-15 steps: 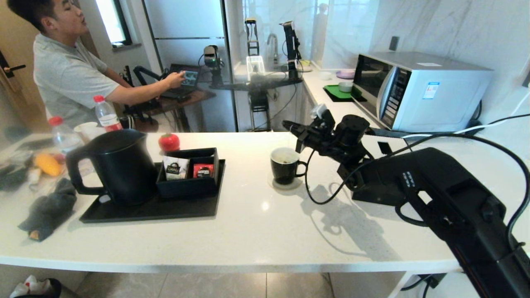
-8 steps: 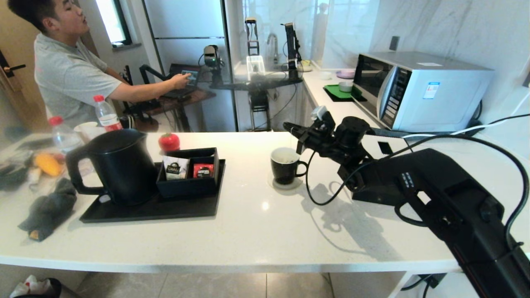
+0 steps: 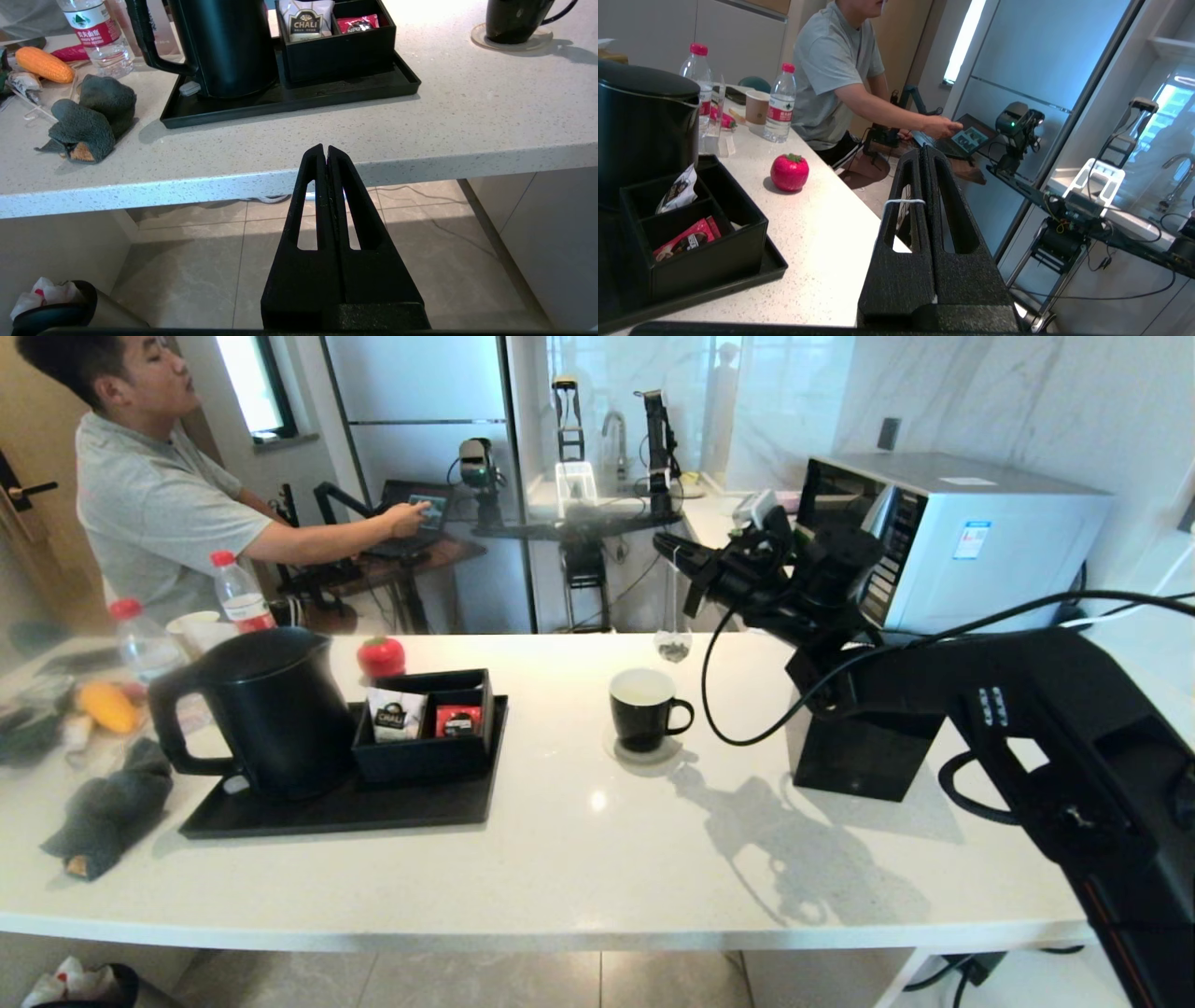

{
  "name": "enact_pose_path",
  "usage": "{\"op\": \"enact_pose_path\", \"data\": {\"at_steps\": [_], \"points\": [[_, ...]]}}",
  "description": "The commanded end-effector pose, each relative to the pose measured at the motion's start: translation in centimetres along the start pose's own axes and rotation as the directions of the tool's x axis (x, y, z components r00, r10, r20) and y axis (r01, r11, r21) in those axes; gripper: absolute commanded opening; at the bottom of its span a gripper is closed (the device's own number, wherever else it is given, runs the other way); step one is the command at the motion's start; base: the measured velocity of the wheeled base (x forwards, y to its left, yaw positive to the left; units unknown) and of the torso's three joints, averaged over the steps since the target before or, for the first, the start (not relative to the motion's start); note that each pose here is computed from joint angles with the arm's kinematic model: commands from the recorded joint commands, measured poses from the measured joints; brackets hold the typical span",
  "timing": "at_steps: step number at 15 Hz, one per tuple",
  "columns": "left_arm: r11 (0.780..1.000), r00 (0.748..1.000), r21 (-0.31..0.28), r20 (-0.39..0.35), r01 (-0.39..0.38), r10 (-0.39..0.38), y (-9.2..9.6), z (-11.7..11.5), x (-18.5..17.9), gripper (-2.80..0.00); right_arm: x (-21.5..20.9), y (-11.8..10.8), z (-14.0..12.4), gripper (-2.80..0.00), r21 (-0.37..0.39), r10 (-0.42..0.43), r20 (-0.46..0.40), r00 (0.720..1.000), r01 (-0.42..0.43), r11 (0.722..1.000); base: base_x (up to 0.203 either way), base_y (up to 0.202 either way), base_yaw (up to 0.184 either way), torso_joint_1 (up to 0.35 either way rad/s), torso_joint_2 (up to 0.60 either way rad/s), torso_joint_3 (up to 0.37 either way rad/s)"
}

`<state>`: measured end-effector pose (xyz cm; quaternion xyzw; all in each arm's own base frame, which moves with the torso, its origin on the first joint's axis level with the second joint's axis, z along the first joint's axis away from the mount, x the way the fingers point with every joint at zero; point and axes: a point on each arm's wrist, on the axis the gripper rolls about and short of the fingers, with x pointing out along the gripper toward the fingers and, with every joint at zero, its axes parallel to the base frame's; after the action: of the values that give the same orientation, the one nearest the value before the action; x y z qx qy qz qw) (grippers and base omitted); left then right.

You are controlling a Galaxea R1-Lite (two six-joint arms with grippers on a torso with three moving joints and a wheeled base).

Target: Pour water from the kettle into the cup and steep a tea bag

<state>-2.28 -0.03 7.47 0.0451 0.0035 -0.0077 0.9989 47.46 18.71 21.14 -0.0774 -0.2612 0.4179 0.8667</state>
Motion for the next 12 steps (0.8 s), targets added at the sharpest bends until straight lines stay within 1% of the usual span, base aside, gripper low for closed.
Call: {"op": "enact_pose_path", "data": {"at_steps": [1,7,12], "points": [[1.0,1.0,0.0,0.0,0.0,0.0,0.0,0.0,0.0,-2.8,0.1,-0.1,0.9,-2.8,-0.013,0.003,0.019,1.0,-0.002,1.0,0.0,0.0,0.0,0.0,0.0,0.0],[1.0,1.0,0.0,0.0,0.0,0.0,0.0,0.0,0.0,-2.8,0.1,0.1,0.3,-2.8,-0.008,0.005,0.011,1.0,-0.004,1.0,0.0,0.0,0.0,0.0,0.0,0.0],[1.0,1.0,0.0,0.0,0.0,0.0,0.0,0.0,0.0,-2.8,-0.2,0.6,-2.7,-2.8,0.018,0.01,-0.028,1.0,-0.009,1.0,0.0,0.0,0.0,0.0,0.0,0.0]]}}
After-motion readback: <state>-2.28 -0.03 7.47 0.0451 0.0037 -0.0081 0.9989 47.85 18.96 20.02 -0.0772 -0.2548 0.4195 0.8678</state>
